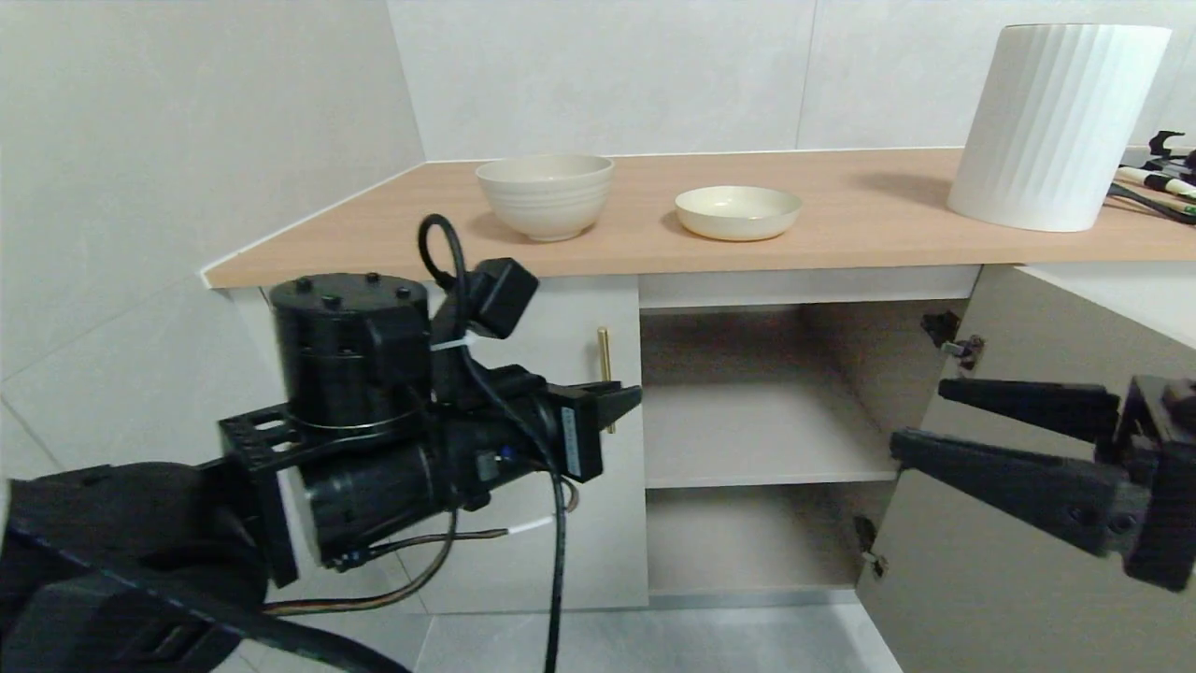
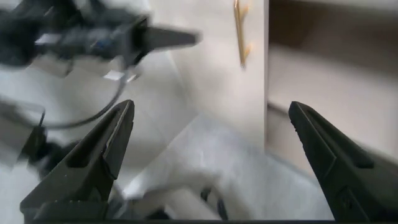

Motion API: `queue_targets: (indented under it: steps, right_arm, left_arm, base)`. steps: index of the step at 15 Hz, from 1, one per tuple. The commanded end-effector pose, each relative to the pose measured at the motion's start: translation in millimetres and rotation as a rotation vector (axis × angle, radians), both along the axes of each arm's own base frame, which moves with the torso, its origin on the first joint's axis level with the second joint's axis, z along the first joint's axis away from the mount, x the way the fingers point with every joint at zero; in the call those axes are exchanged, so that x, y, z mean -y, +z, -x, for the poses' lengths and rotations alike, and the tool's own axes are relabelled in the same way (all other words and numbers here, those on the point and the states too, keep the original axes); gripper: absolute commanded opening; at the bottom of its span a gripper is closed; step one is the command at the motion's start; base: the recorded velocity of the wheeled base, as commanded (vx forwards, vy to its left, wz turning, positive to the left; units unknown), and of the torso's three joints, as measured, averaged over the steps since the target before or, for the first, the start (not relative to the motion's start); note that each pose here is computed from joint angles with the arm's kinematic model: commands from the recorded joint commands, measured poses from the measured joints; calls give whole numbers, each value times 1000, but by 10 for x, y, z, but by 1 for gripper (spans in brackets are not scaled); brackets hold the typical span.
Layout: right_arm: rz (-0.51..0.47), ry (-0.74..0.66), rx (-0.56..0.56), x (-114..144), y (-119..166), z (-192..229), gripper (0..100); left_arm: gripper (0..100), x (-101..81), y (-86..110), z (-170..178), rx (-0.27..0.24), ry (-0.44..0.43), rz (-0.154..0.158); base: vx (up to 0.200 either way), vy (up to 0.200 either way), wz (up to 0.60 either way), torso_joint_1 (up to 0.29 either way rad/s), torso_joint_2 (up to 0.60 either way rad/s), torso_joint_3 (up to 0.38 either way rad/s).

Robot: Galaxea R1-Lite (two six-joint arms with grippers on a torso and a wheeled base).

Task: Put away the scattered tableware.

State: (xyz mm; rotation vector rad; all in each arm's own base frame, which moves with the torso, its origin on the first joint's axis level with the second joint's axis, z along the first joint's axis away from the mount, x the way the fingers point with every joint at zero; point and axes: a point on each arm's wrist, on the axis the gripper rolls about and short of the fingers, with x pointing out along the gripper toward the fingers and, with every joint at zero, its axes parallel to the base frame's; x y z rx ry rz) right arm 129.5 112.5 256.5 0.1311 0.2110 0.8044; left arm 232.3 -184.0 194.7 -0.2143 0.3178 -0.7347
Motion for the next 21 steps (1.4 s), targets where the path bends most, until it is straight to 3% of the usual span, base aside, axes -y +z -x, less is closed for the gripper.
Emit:
queue_targets:
  steps: [1,2,4,6,10,13,21]
  right_arm:
    - [45,-23,-18,-320,33,-472,100]
    - [55,-22,-8,-337,40,-499,100]
    - [87,-28,-12,-314,-37,-500,100]
    - [97,-43,-18,-269,-68,-489,100]
    - [140,-41,-70,-235,-7,-445,100]
    - [141,-48,-71,-242,23,-452,100]
    - [133,-50,-65,-252,45,-465,100]
  left_arm:
    - [100,-546,193,206,75,79,-17]
    - [100,-623,200,250,86,77,-29]
    - [100,-961,216,453,109,26,-101]
    - [100,-1023,305,468,117,4,-84]
    - [100,-1122,606,556,119,65,-35]
    - [100,-1113,648,531,114,64,-43]
    - [100,-1097,665,487,101,63,-48]
  base:
    - [0,0,0,0,0,0]
    - [0,0,0,0,0,0]
    - [0,0,0,0,0,0]
    - [0,0,0,0,0,0]
    - [0,0,0,0,0,0]
    - [0,0,0,0,0,0]
    - [175,0,0,3,1,1]
